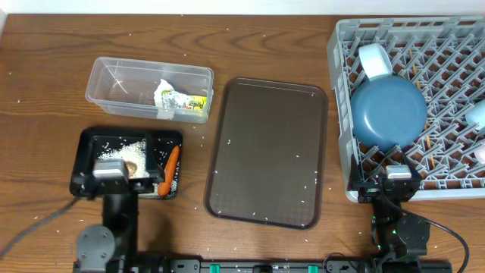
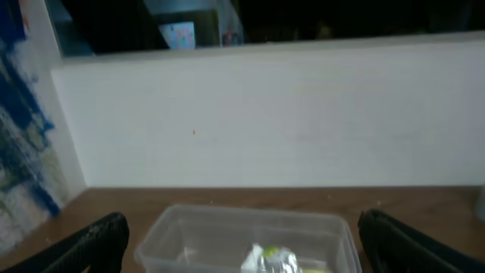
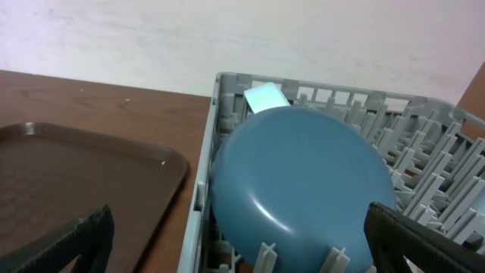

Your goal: Sort waste into correct bins and load items into the dishwasher rack

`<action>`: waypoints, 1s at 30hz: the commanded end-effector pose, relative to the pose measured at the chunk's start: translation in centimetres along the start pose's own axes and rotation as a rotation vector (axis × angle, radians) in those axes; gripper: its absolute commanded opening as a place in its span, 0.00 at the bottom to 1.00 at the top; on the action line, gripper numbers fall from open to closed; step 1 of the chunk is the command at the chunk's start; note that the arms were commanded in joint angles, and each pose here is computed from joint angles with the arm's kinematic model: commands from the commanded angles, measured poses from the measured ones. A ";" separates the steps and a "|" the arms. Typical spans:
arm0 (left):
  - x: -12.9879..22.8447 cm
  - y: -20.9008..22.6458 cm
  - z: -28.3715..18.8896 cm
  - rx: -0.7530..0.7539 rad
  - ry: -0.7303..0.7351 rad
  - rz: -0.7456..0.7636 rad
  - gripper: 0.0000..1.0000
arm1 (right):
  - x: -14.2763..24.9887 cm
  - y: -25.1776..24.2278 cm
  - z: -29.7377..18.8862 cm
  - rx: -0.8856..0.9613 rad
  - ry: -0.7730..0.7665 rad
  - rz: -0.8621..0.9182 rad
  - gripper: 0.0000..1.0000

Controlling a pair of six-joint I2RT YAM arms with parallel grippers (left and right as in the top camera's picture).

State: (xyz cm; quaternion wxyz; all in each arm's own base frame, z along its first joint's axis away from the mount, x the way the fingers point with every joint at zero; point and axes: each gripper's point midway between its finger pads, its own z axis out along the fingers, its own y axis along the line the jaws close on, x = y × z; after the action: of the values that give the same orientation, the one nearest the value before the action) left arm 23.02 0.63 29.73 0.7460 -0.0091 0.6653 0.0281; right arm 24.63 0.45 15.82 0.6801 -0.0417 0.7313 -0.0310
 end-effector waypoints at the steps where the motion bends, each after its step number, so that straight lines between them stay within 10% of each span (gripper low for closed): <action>1: 2.9 0.3 -0.6 -0.019 -0.042 -0.057 0.98 | 0.1 -0.1 0.0 0.004 -0.002 0.019 0.99; 30: 16.2 -0.8 -0.5 0.019 0.274 -0.038 0.98 | 0.1 -0.1 0.0 0.004 -0.001 0.019 0.99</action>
State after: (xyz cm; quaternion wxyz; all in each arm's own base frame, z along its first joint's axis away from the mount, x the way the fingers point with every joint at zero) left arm 24.51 0.02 15.30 0.6702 -0.0117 0.7421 0.0025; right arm 24.63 0.45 15.83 0.6804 -0.0415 0.7310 -0.0309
